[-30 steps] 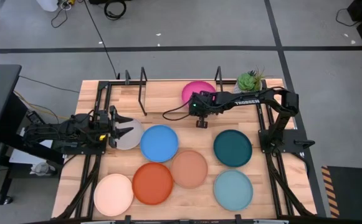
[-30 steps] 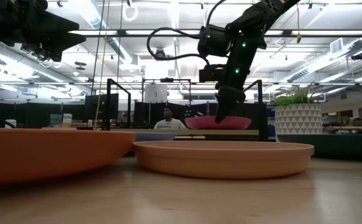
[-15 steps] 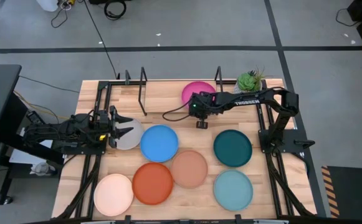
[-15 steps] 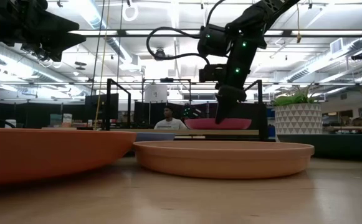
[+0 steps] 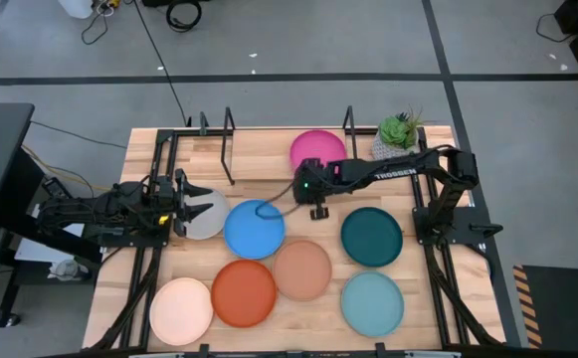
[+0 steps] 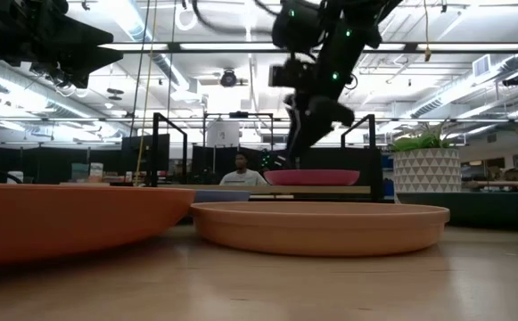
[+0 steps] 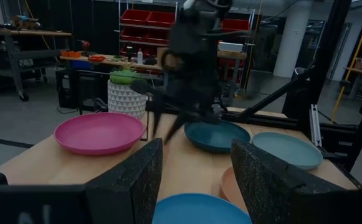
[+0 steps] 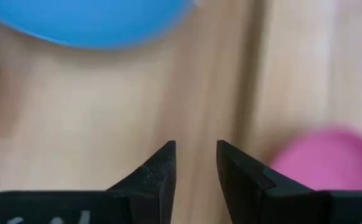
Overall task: Place and stack plates onto a shelf
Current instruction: Stack the blue plate on top of the pink plate on the shelf
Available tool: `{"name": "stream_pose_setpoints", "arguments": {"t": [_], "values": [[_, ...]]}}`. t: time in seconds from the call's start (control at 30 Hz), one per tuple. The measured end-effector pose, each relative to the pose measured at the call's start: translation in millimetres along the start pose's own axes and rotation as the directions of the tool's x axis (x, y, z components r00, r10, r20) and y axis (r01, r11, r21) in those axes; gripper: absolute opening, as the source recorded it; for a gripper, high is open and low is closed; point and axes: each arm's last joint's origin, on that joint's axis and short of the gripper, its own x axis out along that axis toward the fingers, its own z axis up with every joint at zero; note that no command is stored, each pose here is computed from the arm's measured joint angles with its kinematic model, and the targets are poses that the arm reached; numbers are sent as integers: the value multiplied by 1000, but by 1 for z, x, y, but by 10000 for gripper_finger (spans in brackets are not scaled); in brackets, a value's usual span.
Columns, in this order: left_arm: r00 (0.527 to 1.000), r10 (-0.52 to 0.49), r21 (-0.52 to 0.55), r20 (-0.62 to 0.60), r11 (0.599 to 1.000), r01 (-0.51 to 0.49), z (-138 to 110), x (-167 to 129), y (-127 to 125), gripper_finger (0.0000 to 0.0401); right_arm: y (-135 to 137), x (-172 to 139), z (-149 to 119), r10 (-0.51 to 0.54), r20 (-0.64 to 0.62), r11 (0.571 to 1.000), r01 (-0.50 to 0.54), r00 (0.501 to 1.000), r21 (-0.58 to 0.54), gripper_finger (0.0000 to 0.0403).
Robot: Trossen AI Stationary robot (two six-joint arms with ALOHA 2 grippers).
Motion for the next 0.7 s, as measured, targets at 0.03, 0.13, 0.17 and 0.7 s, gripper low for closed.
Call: {"name": "stream_pose_setpoints", "arguments": {"t": [0.03, 0.13, 0.17, 0.7], "values": [[1000, 0, 0, 0, 1000, 0, 0, 0, 0, 197, 5, -1, 3, 16, 15, 999, -15, 1000, -39, 123], [1000, 0, 1, 0, 1000, 0, 0, 0, 0, 197, 19, -4, 11, 50, 64, 990, -41, 997, -135, 127], [1000, 0, 1, 0, 1000, 0, 0, 0, 0, 197, 22, -5, 14, 54, 78, 986, -41, 995, -162, 129], [1000, 8, 1, 2, 1000, -8, 0, 0, 0, 197, 76, -9, 41, 151, 234, 946, -72, 961, -317, 147]]}}
